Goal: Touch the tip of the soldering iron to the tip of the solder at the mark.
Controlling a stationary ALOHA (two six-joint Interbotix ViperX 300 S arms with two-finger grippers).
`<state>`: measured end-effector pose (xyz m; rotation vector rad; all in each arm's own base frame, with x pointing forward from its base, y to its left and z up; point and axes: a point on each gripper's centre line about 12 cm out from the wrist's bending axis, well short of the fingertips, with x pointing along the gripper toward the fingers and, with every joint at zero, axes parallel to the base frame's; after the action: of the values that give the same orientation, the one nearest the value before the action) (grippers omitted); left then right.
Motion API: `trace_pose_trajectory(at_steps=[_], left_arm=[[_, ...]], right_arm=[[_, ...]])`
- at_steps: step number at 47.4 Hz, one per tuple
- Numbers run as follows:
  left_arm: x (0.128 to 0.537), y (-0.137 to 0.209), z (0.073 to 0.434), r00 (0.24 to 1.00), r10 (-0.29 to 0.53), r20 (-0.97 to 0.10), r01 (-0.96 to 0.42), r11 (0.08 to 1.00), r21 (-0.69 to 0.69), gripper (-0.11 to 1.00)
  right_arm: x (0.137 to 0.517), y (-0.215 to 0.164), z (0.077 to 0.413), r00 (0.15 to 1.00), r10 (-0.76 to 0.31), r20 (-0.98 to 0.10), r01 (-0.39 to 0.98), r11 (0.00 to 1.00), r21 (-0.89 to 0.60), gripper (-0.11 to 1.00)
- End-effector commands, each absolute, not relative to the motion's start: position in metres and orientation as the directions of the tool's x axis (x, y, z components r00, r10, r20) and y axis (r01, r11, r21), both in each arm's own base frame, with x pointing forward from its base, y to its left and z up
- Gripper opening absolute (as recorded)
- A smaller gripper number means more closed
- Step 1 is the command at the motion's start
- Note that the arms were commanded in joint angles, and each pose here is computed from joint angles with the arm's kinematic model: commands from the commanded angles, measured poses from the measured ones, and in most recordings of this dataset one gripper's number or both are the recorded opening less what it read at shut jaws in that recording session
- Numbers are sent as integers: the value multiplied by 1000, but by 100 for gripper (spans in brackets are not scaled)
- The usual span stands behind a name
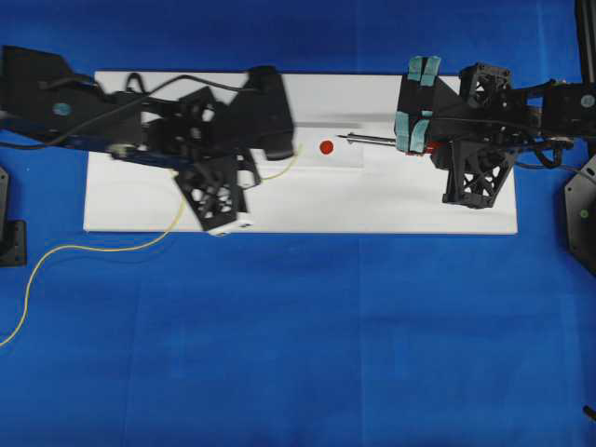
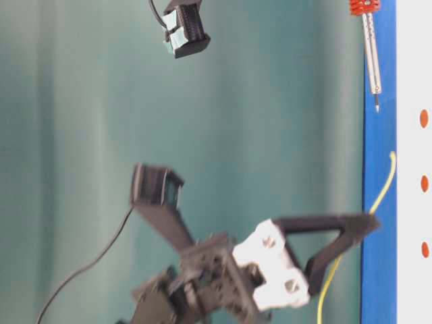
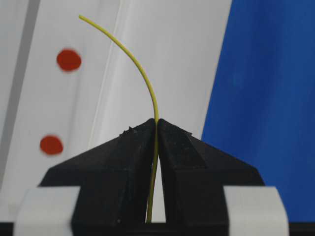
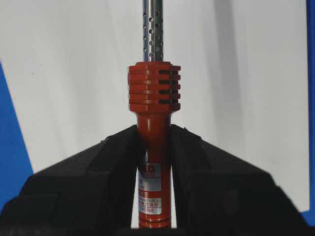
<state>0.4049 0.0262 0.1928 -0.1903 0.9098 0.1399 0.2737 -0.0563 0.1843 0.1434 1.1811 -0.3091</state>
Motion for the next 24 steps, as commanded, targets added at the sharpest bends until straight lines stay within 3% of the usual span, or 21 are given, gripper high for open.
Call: trace_pose_trajectory(at_steps=[1,24], left_arm=[[419,26,206,652,41,-757,-190,975,-111,2],[428,28,180,628,41,-777,-200,974,-110,2]], right_arm=[[275,-57,190,365,-167,-916,312,949,-49,6],[276,-57,185,361,-165,-918,310,950,-49,6]])
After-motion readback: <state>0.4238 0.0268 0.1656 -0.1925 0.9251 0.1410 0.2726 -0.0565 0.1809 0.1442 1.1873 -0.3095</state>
